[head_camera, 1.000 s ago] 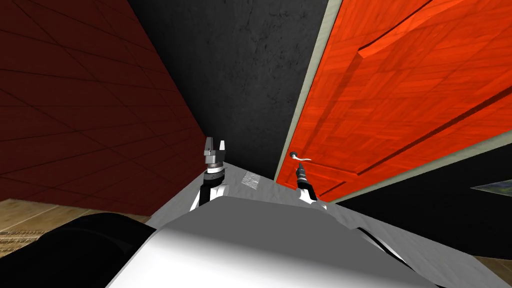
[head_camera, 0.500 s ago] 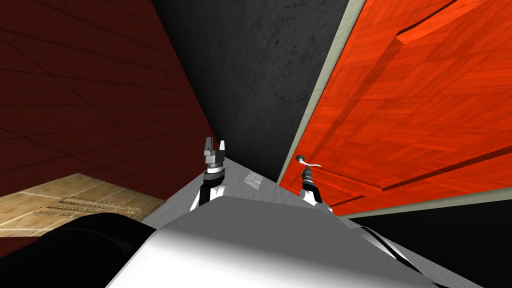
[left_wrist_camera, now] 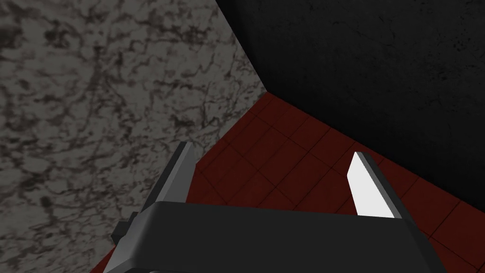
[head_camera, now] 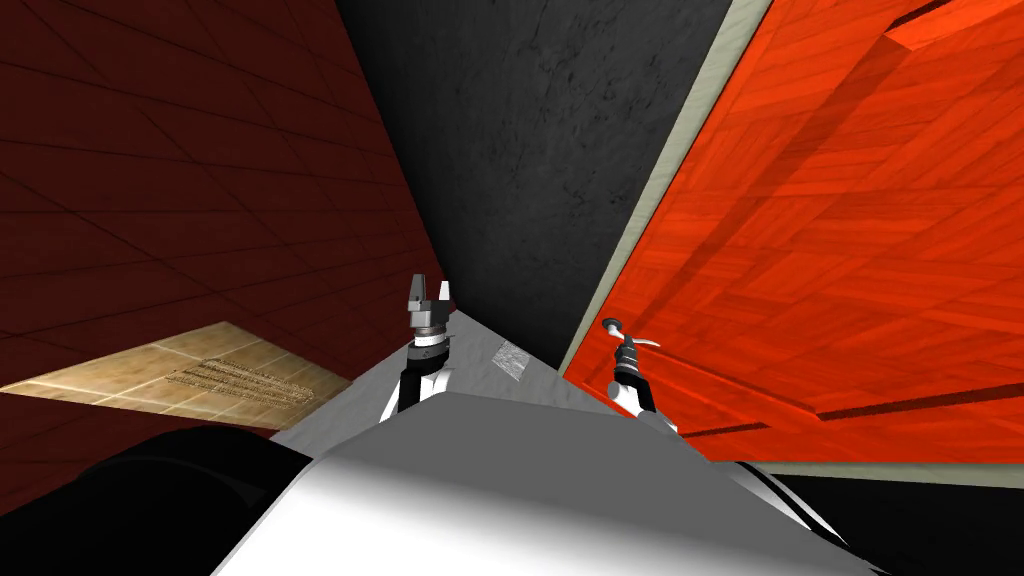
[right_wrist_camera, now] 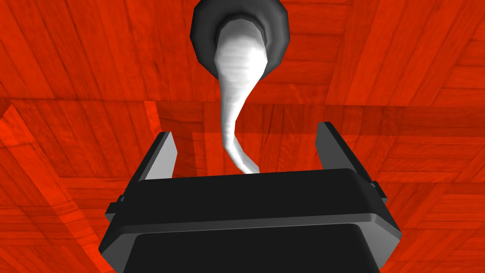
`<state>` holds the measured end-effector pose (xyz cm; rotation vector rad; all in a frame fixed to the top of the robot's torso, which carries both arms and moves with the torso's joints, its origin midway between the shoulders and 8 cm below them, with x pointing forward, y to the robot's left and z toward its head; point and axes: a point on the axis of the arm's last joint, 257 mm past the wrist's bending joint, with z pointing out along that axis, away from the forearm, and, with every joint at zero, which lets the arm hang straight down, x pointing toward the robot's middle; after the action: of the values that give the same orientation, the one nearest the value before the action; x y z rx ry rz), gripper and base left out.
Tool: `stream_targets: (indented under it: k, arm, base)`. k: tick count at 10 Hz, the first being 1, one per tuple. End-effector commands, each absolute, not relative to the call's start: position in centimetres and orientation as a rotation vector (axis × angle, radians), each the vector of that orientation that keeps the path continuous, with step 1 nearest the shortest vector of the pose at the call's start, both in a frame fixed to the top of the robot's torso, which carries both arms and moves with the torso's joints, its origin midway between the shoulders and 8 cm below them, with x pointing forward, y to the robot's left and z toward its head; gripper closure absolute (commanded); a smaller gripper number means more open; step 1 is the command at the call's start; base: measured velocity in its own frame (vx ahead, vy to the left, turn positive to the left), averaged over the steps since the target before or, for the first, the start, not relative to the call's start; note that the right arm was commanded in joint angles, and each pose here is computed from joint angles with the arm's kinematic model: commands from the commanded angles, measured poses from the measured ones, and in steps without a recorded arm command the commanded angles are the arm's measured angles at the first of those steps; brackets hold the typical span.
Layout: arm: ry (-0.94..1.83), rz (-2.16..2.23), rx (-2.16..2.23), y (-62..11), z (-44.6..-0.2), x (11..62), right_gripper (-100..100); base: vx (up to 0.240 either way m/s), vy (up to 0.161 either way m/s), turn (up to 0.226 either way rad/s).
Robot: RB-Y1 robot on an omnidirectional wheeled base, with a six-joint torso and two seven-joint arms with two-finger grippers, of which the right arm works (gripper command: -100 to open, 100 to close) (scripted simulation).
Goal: Pull the door open
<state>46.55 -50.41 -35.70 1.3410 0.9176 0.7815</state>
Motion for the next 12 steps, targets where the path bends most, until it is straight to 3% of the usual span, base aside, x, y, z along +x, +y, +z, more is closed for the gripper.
stream_targets:
  k: [1, 5, 8, 9, 12]
  arm:
    - [0.877, 0.746, 1.359, -52.7, -35.6, 45.4, -100]
    - [0.786, 0.658, 1.397, -57.7, -35.5, 42.5, -100]
    - [0.784, 0.655, 1.398, -57.9, -35.4, 42.4, -100]
    - [0.784, 0.655, 1.398, -57.9, -35.4, 42.4, 100]
    - [0.784, 0.655, 1.398, -57.9, -35.4, 42.4, 100]
  base:
    - [0.017, -0.040, 0.258]
    - [0.018, -0.069, 0.338]
    - [0.008, -0.023, 0.037]
    - [0.000, 0.000, -0.012]
    - [-0.002, 0.002, -0.003]
